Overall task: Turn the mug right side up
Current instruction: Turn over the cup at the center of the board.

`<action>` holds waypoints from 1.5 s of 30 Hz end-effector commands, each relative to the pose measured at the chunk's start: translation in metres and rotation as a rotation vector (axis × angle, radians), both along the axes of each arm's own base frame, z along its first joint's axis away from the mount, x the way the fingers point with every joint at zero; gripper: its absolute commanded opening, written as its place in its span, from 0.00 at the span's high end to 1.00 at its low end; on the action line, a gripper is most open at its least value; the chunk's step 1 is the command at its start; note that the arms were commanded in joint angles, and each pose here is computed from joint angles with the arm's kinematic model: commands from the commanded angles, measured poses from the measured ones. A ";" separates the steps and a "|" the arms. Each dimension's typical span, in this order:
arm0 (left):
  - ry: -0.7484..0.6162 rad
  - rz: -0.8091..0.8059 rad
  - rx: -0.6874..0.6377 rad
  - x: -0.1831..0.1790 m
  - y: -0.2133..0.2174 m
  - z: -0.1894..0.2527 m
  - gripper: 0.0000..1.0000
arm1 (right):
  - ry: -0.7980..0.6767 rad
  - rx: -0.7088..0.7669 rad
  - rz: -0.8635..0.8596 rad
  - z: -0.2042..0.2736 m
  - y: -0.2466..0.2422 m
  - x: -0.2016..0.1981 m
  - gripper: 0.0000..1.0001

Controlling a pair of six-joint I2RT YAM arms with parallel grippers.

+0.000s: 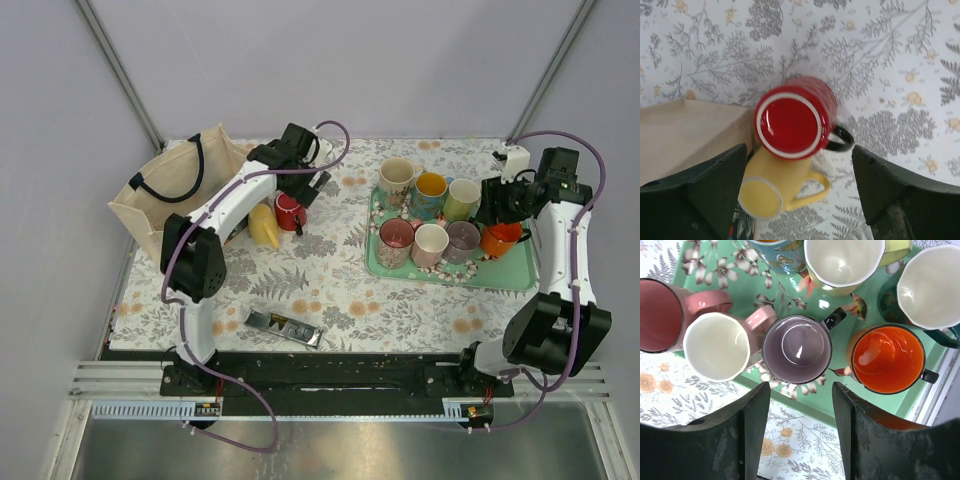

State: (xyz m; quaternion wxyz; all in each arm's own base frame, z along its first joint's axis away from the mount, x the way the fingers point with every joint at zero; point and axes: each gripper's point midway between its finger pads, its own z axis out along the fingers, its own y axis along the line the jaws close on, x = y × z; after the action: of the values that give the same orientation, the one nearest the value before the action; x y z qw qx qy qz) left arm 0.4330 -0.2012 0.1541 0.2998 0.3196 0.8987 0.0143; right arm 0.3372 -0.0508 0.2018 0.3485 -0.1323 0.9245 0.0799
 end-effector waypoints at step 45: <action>-0.289 0.144 -0.671 -0.068 0.049 0.195 0.12 | -0.108 0.176 0.533 0.033 0.297 0.029 0.01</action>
State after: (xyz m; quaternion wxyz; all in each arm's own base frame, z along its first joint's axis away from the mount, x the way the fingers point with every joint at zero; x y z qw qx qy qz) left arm 0.3776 -0.1600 0.2507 0.3556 0.1097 0.9071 -0.1967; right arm 0.3677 0.1951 0.2302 0.3567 -0.2877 0.8592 0.2275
